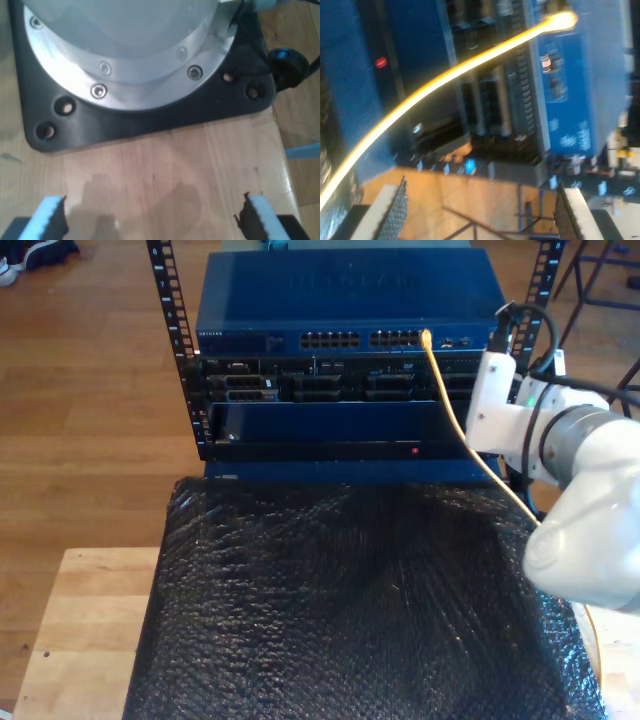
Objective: Grab the cable and plug it in
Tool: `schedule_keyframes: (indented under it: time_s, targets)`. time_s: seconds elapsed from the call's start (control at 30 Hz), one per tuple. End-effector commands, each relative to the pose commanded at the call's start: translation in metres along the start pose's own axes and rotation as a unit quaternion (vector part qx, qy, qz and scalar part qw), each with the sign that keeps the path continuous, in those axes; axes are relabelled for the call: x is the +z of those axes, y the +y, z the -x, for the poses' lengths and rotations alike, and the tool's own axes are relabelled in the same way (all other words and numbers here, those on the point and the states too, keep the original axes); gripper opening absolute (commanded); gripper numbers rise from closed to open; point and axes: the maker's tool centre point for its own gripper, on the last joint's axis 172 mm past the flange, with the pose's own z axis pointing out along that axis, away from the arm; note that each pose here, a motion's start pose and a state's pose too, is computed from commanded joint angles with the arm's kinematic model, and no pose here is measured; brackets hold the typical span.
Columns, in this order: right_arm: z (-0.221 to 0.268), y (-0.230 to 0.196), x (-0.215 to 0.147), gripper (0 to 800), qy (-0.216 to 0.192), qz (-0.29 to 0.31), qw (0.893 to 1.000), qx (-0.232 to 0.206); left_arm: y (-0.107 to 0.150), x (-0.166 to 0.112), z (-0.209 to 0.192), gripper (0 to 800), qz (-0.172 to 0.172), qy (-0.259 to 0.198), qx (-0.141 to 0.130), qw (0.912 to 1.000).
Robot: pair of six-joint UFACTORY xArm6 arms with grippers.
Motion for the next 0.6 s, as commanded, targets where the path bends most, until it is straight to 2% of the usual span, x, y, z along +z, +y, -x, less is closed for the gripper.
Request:
schedule_keyframes:
  time_s: [0.37,0.6]
  targets:
    - [0.101,0.005,-0.008,726,-0.065,-0.075,0.994,-0.044,0.0,0.0,0.0,800,0.0,0.0,0.0,1.0]
    - [0.18,-0.007,-0.025,727,-0.102,-0.126,0.984,-0.068,0.0,0.0,0.0,800,0.0,0.0,0.0,1.0]
